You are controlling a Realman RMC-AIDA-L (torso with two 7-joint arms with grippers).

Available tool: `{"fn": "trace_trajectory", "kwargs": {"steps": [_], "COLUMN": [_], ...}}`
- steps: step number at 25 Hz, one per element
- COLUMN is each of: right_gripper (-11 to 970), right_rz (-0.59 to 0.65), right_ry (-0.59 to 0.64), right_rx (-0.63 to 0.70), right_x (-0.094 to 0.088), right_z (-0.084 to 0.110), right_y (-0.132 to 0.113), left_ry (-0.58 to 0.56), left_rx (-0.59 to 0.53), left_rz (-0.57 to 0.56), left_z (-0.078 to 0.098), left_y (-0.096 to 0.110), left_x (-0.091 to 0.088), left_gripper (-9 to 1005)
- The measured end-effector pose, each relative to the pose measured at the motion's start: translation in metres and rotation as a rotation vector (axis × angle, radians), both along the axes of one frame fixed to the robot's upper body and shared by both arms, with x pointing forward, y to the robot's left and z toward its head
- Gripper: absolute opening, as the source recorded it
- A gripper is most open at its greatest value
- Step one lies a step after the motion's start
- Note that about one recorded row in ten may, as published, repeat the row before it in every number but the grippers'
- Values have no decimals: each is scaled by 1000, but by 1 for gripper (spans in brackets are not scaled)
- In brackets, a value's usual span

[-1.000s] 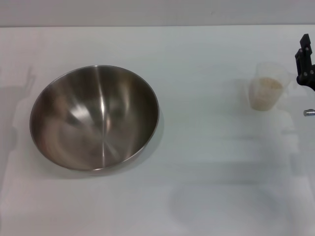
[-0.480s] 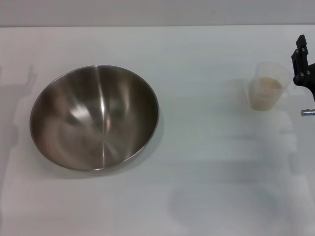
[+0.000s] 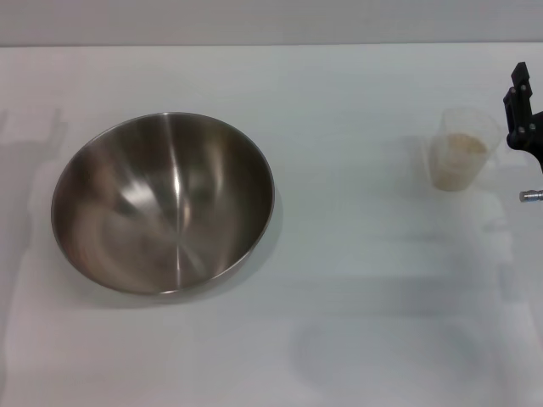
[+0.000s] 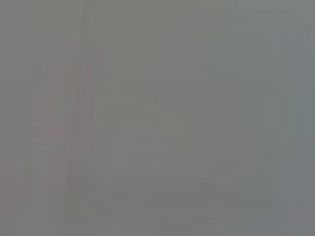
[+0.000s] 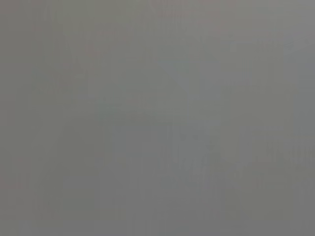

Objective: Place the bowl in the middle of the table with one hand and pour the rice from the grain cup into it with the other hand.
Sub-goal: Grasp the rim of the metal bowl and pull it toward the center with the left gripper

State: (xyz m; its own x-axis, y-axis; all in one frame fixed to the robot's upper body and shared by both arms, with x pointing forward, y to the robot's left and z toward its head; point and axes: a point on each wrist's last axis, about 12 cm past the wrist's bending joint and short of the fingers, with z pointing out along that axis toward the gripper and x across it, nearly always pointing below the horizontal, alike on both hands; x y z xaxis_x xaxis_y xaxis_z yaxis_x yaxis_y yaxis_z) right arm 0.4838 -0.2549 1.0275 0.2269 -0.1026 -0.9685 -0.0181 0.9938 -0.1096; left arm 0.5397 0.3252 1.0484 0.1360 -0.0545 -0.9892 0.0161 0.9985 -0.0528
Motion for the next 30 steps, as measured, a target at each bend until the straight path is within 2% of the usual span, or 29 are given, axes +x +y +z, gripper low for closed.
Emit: {"fn": "trace_trajectory", "kwargs": {"steps": [3, 7, 10, 13, 15, 16, 17, 20, 24, 25, 26, 30], "right_gripper": [500, 501, 501, 501, 501, 501, 501, 501, 501, 501, 501, 501], "right_rz": [2, 6, 8, 9, 8, 8, 7, 5, 5, 8, 8, 32], "right_ry": [2, 6, 4, 4, 4, 4, 4, 5, 5, 2, 2, -2], "right_rx": [-1, -6, -12, -13, -15, -15, -17, -22, -25, -34, -34, -60], "right_x": [1, 3, 5, 5, 5, 5, 5, 5, 5, 7, 7, 11], "right_z": [0, 0, 1, 1, 1, 1, 1, 0, 0, 1, 1, 2], "right_y": [0, 0, 0, 0, -1, -1, -1, -3, -4, -4, -4, -3], "left_ry": [18, 77, 144, 194, 268, 268, 356, 470, 623, 706, 706, 809], "left_rx": [-40, -77, -77, -79, -59, -59, -12, 57, 129, 155, 155, 162], "left_rz": [-35, -80, -101, -101, -95, -95, -92, -85, -71, -99, -99, -191], "left_z": [4, 18, 50, 69, 82, 82, 93, 102, 126, 140, 140, 165], "left_y": [-2, 0, 0, -2, -4, -4, -11, -20, -33, -41, -41, -50], "left_x": [3, 13, 30, 39, 45, 45, 48, 48, 40, 33, 33, 24], "left_gripper": [813, 811, 797, 775, 761, 753, 746, 740, 740, 741, 741, 741]}}
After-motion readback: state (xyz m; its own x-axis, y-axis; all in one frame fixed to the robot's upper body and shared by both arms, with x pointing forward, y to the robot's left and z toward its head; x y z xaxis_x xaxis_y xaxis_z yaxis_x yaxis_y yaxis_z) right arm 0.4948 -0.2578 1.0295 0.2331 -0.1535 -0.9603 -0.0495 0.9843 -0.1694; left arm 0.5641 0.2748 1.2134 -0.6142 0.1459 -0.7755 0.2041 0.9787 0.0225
